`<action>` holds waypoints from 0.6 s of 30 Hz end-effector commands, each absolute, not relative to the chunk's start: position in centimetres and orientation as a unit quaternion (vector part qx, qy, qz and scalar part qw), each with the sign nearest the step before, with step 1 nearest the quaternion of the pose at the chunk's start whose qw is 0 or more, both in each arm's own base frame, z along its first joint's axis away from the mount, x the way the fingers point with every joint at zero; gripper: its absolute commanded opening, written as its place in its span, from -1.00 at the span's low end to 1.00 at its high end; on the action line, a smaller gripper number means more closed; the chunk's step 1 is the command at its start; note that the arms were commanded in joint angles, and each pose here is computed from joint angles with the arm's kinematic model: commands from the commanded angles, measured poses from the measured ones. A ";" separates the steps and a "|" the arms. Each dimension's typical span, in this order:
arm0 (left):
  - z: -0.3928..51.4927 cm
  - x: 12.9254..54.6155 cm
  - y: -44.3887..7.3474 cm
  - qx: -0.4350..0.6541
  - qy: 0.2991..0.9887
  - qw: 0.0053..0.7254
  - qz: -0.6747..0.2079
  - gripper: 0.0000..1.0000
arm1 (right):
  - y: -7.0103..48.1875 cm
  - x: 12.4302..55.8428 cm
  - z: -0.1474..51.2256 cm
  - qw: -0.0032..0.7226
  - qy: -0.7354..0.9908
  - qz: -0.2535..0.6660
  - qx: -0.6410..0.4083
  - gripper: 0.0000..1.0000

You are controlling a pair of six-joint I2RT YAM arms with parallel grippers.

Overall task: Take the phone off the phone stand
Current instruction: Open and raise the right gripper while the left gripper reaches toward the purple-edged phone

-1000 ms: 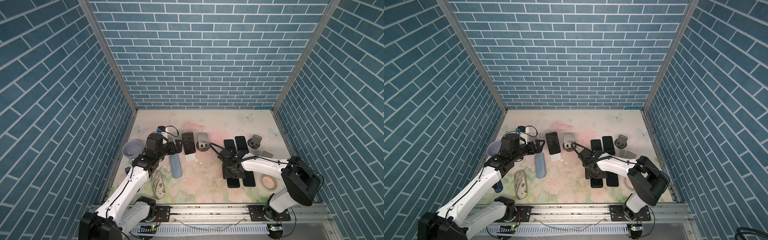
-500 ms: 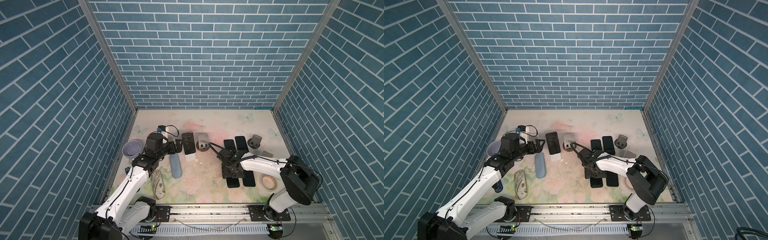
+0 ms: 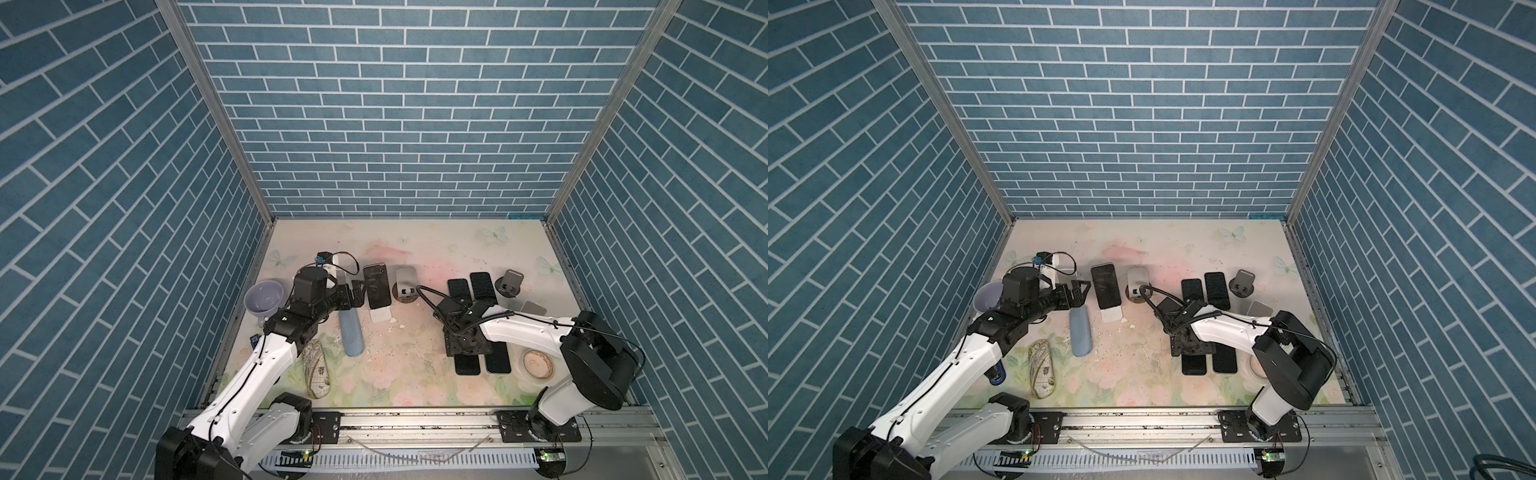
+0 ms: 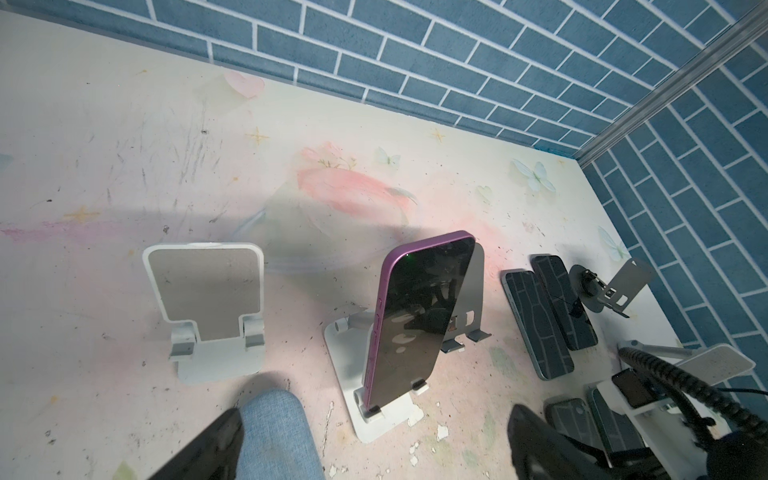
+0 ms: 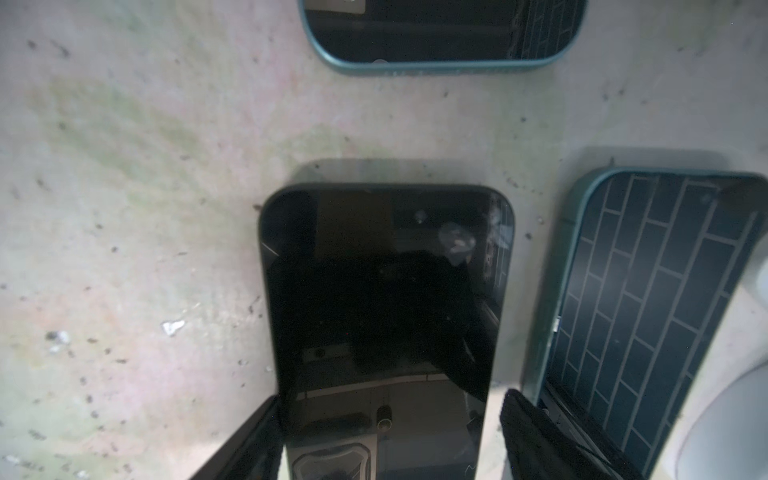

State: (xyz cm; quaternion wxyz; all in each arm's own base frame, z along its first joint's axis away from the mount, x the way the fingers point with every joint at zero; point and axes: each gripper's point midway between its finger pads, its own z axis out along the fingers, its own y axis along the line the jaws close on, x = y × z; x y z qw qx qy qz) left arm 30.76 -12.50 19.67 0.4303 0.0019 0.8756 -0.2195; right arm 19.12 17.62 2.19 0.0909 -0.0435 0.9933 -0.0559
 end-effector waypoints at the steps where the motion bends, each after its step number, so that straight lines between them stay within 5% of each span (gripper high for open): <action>1: 20.9 30.8 -12.5 0.009 0.874 0.441 -0.205 0.99 | 16.6 19.5 3.2 0.100 0.991 -0.080 -0.037 0.64; 18: 20.5 30.9 -13.4 0.037 0.900 0.420 -0.115 0.99 | 21.8 25.4 9.9 0.252 0.964 0.017 -0.087 0.65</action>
